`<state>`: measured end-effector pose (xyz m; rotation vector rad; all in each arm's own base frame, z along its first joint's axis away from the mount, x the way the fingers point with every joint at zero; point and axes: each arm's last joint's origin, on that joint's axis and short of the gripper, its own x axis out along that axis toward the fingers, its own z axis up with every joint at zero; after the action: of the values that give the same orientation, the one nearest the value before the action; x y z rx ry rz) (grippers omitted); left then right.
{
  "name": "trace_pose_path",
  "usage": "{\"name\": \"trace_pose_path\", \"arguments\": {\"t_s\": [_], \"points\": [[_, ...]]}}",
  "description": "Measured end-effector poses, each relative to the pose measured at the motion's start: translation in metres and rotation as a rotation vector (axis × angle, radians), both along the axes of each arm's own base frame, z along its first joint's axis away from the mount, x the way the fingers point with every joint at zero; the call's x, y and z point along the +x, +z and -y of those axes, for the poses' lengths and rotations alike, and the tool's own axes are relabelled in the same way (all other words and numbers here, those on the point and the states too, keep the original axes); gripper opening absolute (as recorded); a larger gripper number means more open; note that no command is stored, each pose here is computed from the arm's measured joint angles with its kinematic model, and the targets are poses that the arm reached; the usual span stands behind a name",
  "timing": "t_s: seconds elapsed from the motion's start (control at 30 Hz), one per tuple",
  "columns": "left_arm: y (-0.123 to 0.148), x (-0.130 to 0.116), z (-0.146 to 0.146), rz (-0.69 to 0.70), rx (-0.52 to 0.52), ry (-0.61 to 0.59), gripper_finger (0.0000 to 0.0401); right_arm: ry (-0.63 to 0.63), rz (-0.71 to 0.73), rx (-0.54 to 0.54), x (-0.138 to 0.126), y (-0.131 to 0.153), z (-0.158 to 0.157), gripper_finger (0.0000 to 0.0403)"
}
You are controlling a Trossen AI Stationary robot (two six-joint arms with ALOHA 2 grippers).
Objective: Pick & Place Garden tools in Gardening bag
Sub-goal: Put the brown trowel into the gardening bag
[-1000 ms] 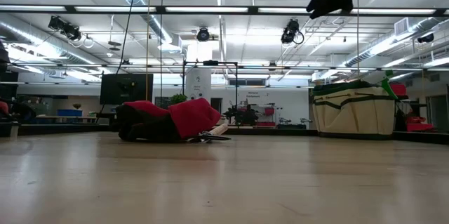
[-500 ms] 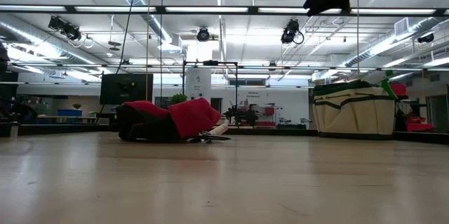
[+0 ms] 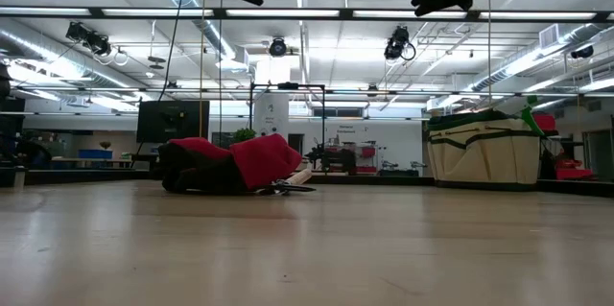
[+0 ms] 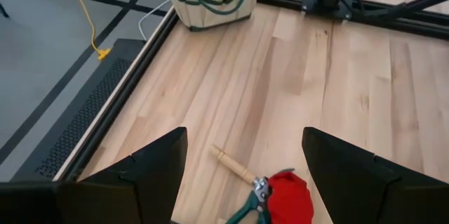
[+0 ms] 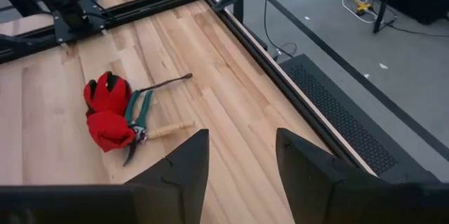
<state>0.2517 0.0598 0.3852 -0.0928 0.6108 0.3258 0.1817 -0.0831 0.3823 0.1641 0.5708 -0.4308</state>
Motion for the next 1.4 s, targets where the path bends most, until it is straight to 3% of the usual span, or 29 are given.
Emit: {"name": "trace_pose_path", "arguments": {"t_s": [0.23, 0.5, 1.23, 1.4], "points": [[-0.001, 0.001, 0.0, -0.002, -0.006, 0.002, 0.029, 0.004, -0.003, -0.007, 0.0, 0.0, 0.0, 0.0165], [-0.008, 0.006, -0.003, -0.027, -0.027, 0.089, 0.029, 0.008, -0.011, -0.034, 0.0, 0.0, 0.0, 0.0165], [-0.059, 0.061, -0.016, -0.101, -0.178, 0.218, 0.0291, 0.03, 0.024, -0.099, -0.005, 0.008, -0.002, 0.0165], [-0.068, 0.069, -0.018, -0.104, -0.217, 0.264, 0.0291, -0.019, 0.015, -0.134, -0.009, 0.01, -0.002, 0.0165]]}}
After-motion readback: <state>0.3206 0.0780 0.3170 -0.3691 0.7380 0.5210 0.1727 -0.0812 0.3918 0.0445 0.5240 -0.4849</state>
